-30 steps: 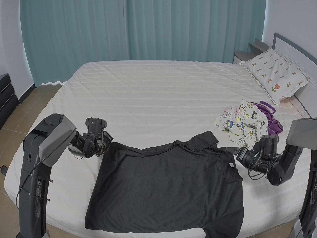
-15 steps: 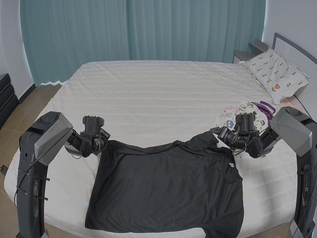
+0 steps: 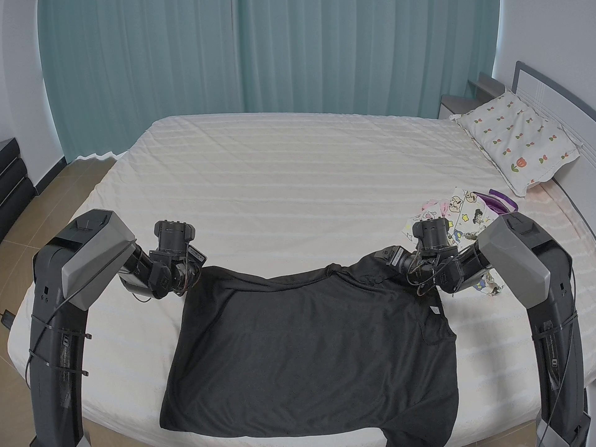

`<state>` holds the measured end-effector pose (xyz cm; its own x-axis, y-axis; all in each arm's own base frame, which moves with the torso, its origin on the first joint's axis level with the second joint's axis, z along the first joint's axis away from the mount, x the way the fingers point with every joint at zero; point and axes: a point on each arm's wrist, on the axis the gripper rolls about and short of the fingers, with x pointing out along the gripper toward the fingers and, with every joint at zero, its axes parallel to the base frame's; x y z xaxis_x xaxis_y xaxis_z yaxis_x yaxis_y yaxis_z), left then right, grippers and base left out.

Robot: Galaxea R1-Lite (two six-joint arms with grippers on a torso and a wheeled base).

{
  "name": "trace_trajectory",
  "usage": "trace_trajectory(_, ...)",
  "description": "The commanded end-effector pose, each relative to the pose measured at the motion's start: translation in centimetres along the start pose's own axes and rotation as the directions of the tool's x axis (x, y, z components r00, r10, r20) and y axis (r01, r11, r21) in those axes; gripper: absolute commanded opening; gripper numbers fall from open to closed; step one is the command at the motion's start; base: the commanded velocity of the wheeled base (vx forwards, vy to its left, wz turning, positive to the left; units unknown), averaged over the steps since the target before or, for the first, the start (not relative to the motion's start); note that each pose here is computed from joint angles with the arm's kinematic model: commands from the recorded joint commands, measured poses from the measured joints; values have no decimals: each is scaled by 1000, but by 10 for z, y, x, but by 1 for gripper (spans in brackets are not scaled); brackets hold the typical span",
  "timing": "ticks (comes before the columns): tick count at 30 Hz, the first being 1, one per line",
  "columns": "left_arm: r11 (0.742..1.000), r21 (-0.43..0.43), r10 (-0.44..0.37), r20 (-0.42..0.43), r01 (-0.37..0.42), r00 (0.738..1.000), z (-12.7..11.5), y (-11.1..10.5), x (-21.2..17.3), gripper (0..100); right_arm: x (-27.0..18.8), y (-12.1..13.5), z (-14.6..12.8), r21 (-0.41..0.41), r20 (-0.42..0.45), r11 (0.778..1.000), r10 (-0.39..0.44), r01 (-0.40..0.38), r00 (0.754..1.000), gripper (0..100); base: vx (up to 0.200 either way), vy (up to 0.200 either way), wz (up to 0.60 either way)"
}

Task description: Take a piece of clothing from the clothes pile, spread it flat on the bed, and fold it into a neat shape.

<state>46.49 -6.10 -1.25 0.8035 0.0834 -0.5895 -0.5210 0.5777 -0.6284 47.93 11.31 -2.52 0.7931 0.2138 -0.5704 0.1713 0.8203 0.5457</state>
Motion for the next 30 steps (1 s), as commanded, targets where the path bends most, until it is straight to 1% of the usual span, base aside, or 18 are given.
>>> trace_trajectory(1, 1000, -1, -1, 2, 1, 1000, 1, -1, -2, 0, 23, 5, -3, -5, 30, 1000, 19, -19, 999, 100, 0, 0, 0)
trace_trajectory(3, 1000, -1, -1, 2, 1, 1000, 1, -1, -2, 0, 30, 10, 4, -3, 84, 999, 36, -36, 996, 100, 0, 0, 0)
trace_trajectory(4, 1000, -1, 0, 1, 0, 1000, 1, 0, -2, 0, 31, 10, 5, -3, 88, 999, 38, -38, 995, 100, 0, 0, 0)
trace_trajectory(5, 1000, -1, 0, 1, 0, 1000, 1, 0, -2, 0, 37, 15, 16, 0, 165, 998, 61, -61, 984, 100, 0, 0, 0)
trace_trajectory(6, 1000, -1, 0, 1, 0, 1000, 1, 0, -2, 0, 37, 15, 18, 1, 169, 998, 62, -63, 984, 100, 0, 0, 0)
trace_trajectory(7, 1000, 0, 1, 0, -1, 1000, 0, 0, -1, 0, 43, 18, 27, 6, 225, 996, 89, -93, 970, 100, 0, 0, 0)
trace_trajectory(8, 1000, 0, 1, 0, -1, 1000, 0, 0, -1, 0, 45, 20, 32, 15, 253, 993, 107, -115, 962, 100, 0, 0, 0)
trace_trajectory(10, 1000, -1, 2, 1, -2, 1000, 1, 1, -1, 0, 46, 25, 41, 31, 297, 988, 134, -149, 946, 100, 0, 0, 0)
trace_trajectory(12, 1000, -3, 3, 2, -3, 1000, 1, 1, -1, 0, 47, 21, 43, 52, 312, 986, 133, -157, 941, 100, 0, 0, 0)
trace_trajectory(14, 1000, -11, 2, 6, -2, 1000, 3, 0, -1, 0, 44, 21, 52, 49, 365, 981, 159, -189, 918, 100, 0, 0, 0)
trace_trajectory(16, 1000, -28, 3, 9, -3, 1000, 5, 1, 0, 0, 43, 18, 57, 46, 386, 982, 149, -181, 910, 100, 0, 0, 0)
trace_trajectory(17, 1000, -30, 2, 10, -1, 1000, 5, 1, 0, 0, 43, 14, 58, 48, 386, 985, 133, -164, 913, 100, 0, 0, 0)
trace_trajectory(19, 1000, -30, 1, 15, -1, 1000, 5, 1, 0, 0, 43, 6, 60, 49, 360, 993, 84, -109, 929, 100, 0, 0, 0)
trace_trajectory(20, 1000, -30, 0, 16, 0, 1000, 5, 1, 0, 0, 43, 4, 61, 50, 357, 994, 76, -100, 931, 100, 0, 0, 0)
trace_trajectory(22, 999, -32, -14, 27, 15, 1000, 7, 1, 1, 0, 44, -9, 62, 57, 320, 998, 3, -22, 947, 100, 0, 0, 0)
trace_trajectory(25, 999, -33, -22, 39, 23, 999, 8, 3, 3, 0, 44, -15, 64, 68, 317, 998, -36, 15, 948, 100, 0, 0, 0)
trace_trajectory(30, 999, -33, -14, 41, 15, 999, 9, 7, 7, 0, 43, -22, 63, 42, 297, 998, -62, 52, 953, 100, 0, 0, 0)
